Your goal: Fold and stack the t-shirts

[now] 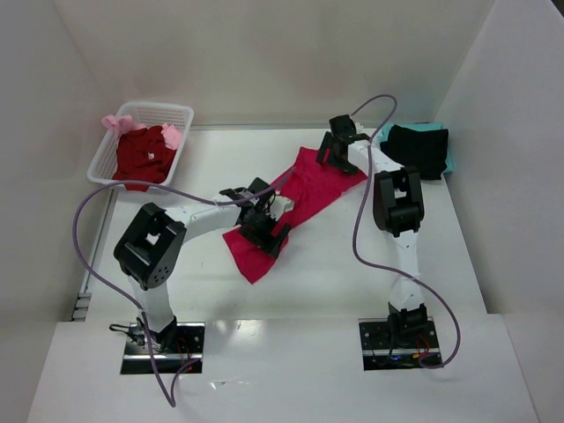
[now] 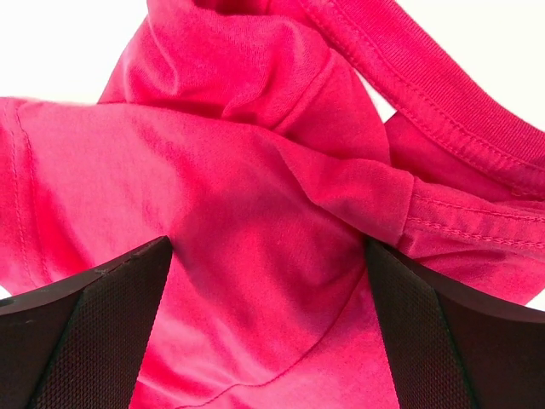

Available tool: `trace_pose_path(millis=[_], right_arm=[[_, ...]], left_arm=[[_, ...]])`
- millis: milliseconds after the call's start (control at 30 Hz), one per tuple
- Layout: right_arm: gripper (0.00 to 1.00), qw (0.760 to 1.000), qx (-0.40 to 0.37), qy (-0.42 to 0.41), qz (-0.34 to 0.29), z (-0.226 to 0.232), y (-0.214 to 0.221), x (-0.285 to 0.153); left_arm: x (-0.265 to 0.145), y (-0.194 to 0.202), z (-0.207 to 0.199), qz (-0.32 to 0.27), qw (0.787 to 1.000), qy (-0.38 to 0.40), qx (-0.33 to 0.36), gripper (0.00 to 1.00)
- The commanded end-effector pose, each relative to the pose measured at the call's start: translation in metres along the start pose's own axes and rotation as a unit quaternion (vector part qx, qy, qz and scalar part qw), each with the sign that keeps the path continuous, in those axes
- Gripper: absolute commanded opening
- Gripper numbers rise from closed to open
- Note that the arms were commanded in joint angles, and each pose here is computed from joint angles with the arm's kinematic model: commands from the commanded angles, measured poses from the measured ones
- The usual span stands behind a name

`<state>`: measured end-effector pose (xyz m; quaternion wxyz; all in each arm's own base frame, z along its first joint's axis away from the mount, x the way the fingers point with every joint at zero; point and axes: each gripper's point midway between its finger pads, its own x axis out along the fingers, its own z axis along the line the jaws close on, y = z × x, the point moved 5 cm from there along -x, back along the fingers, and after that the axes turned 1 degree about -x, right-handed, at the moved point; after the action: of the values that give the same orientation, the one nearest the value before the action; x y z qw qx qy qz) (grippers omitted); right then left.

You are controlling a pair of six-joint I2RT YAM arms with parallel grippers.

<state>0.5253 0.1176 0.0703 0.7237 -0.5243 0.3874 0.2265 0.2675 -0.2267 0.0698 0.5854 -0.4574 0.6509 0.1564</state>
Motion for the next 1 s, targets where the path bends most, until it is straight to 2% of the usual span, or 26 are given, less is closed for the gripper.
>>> trace_pose_path(millis=[0, 167, 400, 633, 833, 900, 967], right_arm=[[1.00, 0.999, -0.013, -0.032, 0.014, 0.023, 0.009, 0.002], [1.00, 0.997, -0.043, -0.067, 0.006, 0.051, 0.010, 0.003], [1.00, 0.991, -0.060, -0.118, -0.017, 0.094, -0.005, 0.002], [1.00, 0.988, -0.063, -0.136, -0.024, 0.105, -0.013, 0.009], [1.00, 0.987, -0.074, -0.142, -0.031, 0.112, -0.017, 0.003], [1.00, 0.985, -0.077, -0.147, -0.041, 0.113, -0.025, -0.010], [1.00, 0.982, -0.075, -0.158, -0.071, 0.115, -0.046, -0.042]], left_arm=[[0.021, 0.063, -0.030, 0.115, 0.990, 0.019, -0.078, 0.99], [0.024, 0.084, -0.051, 0.151, 0.986, 0.026, -0.071, 0.99], [0.016, 0.087, -0.092, 0.169, 0.982, 0.048, -0.068, 0.99], [0.015, 0.102, -0.114, 0.183, 0.978, 0.064, -0.076, 0.99], [0.005, 0.071, -0.148, 0.125, 0.985, 0.080, -0.089, 0.99], [-0.003, 0.061, -0.148, 0.094, 0.988, 0.061, -0.104, 0.99], [-0.021, 0.051, -0.149, 0.060, 0.990, 0.049, -0.117, 0.99]])
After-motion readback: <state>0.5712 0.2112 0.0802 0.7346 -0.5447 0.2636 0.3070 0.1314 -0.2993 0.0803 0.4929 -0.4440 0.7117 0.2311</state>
